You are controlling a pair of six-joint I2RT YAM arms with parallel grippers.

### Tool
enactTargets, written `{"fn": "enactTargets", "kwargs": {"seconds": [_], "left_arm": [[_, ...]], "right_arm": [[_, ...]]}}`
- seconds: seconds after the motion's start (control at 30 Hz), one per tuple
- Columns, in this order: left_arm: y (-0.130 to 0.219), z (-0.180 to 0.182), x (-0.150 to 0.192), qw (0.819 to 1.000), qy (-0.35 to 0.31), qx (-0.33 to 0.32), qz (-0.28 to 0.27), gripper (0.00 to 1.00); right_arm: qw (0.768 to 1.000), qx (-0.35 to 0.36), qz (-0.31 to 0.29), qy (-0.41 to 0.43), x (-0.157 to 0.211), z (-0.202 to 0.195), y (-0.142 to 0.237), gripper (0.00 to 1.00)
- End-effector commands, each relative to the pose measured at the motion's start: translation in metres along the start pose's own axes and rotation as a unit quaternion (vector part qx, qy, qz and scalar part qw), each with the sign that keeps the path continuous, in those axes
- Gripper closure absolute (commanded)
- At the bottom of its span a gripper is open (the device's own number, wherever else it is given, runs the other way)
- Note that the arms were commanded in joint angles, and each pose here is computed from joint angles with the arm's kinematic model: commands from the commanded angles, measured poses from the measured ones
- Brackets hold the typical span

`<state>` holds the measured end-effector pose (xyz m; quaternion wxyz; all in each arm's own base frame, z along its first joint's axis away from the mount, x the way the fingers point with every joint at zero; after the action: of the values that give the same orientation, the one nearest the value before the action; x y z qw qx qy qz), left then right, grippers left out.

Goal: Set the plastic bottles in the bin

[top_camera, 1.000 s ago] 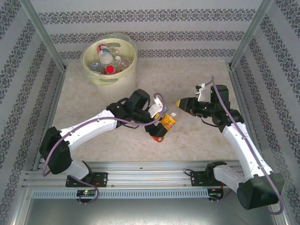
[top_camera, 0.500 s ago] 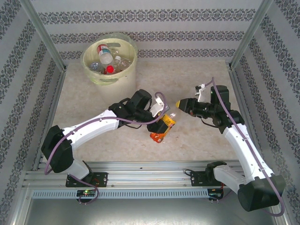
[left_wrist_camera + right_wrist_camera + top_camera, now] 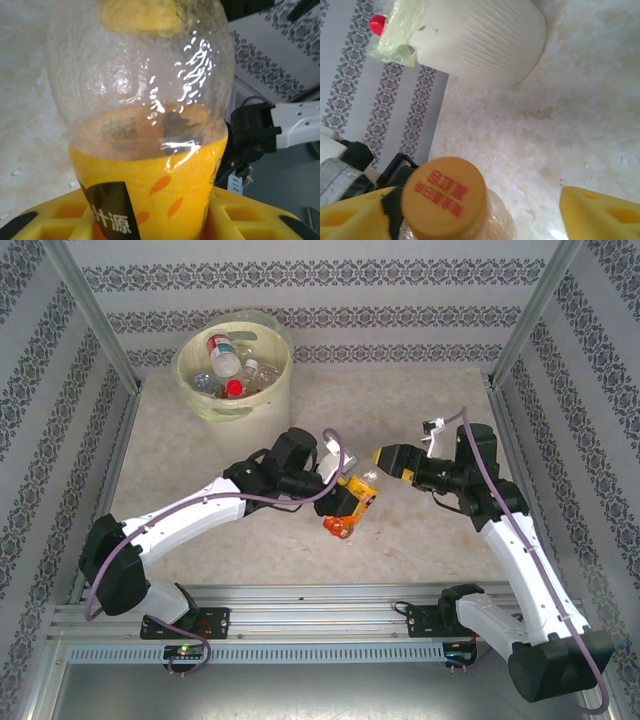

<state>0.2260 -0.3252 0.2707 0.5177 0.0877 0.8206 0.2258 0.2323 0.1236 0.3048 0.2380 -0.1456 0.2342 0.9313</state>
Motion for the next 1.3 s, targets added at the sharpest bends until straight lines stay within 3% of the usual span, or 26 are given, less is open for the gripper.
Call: {"fn": "enactTargets", "kwargs": {"seconds": [0.0,0.13,0.33,0.53,0.7,0.9,1.0,1.1,1.27], "left_arm": [[0.019,-0.002,-0.022,0.998,0.015,-0.009,-0.056,0.60],[0.040,0.007,-0.029,0.996,0.039,-0.048,-0.066,0.60],[0.094,0.030,-0.052,0.976,0.069,-0.189,-0.083,0.60],[0.157,0.046,-0.084,0.939,0.081,-0.320,-0.094,0.59],[0.207,0.066,-0.108,0.896,0.103,-0.418,-0.110,0.59],[0.250,0.109,-0.124,0.852,0.158,-0.483,-0.127,0.59],[0.262,0.135,-0.130,0.840,0.174,-0.497,-0.130,0.59],[0.267,0.162,-0.134,0.831,0.182,-0.513,-0.115,0.58],[0.265,0.193,-0.148,0.831,0.183,-0.513,-0.110,0.57]], "right_arm": [[0.998,-0.029,-0.037,0.044,0.000,0.026,0.020,0.02],[0.991,-0.055,-0.068,0.102,0.005,0.051,0.044,0.02],[0.975,-0.079,-0.120,0.171,0.008,0.095,0.083,0.02],[0.966,-0.101,-0.142,0.193,0.008,0.120,0.102,0.02],[0.962,-0.102,-0.152,0.201,0.005,0.126,0.105,0.02],[0.963,-0.103,-0.143,0.202,0.003,0.127,0.102,0.02],[0.964,-0.095,-0.145,0.203,0.004,0.125,0.103,0.02],[0.965,-0.085,-0.143,0.203,0.005,0.121,0.102,0.02],[0.966,-0.074,-0.143,0.204,0.006,0.118,0.102,0.02]]}}
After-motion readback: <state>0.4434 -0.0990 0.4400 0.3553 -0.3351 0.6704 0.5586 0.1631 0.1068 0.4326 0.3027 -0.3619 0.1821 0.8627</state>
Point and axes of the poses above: each hand's point on the last joint's axis, 136 mm out from that joint toward the fingers, its own y axis back along the fingers, its own z axis along the line the jaws close on, x = y × z, the point moved 5 cm from there along y, back along the fingers, and after that the axes turned 7 degrees about -y, right-handed, at the moved point
